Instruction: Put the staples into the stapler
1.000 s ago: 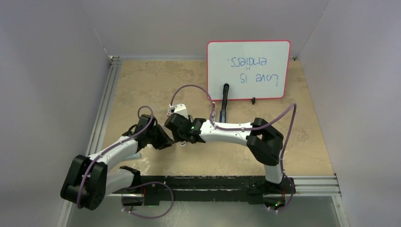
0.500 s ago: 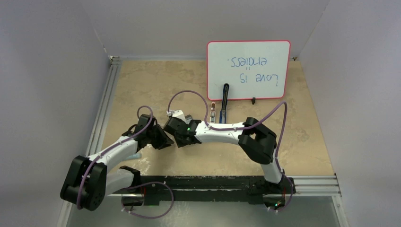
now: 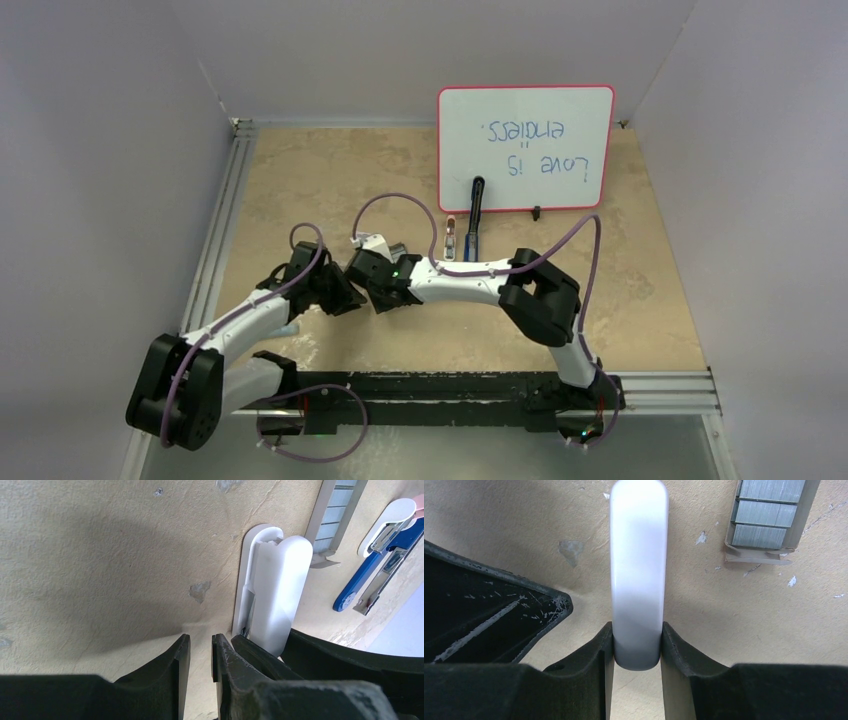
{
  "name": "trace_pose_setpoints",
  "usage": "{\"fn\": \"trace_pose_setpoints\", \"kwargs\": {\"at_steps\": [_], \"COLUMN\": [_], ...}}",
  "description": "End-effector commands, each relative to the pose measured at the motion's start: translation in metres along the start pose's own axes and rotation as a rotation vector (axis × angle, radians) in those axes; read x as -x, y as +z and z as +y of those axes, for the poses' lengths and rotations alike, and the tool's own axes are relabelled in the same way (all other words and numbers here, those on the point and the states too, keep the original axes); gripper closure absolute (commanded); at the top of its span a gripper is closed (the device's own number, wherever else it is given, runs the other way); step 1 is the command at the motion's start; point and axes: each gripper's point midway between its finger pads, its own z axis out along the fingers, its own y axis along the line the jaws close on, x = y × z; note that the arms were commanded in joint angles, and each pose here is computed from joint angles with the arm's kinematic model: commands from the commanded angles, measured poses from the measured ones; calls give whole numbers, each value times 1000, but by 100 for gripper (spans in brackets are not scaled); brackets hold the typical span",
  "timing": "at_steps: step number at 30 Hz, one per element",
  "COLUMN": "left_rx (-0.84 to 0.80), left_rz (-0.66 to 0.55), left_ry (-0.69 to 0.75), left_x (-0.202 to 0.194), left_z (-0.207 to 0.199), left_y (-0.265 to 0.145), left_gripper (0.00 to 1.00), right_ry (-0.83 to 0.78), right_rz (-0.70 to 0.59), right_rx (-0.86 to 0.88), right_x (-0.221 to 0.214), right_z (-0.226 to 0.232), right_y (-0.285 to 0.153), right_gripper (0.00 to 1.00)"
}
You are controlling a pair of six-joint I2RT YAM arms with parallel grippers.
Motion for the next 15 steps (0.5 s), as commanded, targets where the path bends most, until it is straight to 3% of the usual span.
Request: {"fn": "trace_pose_setpoints", "kwargs": {"at_steps": [1, 9, 15], "left_rx": [-47, -45, -47], "left_rz": [-62, -63, -95], "left_ry": [29, 25, 25], "left_x": [17, 16, 22], "left_z": [-18, -17, -21], "left_y": [-8, -8, -15], "left_gripper": [77, 77, 76], "right_ry": [-35, -32, 12], "right_rz": [92, 134, -24], "right_rx": [-12, 16, 31], "right_x": [-27, -43, 20], "right_z": [-4, -6, 7], "right_y": [32, 51, 17], "right_gripper": [76, 75, 63]}}
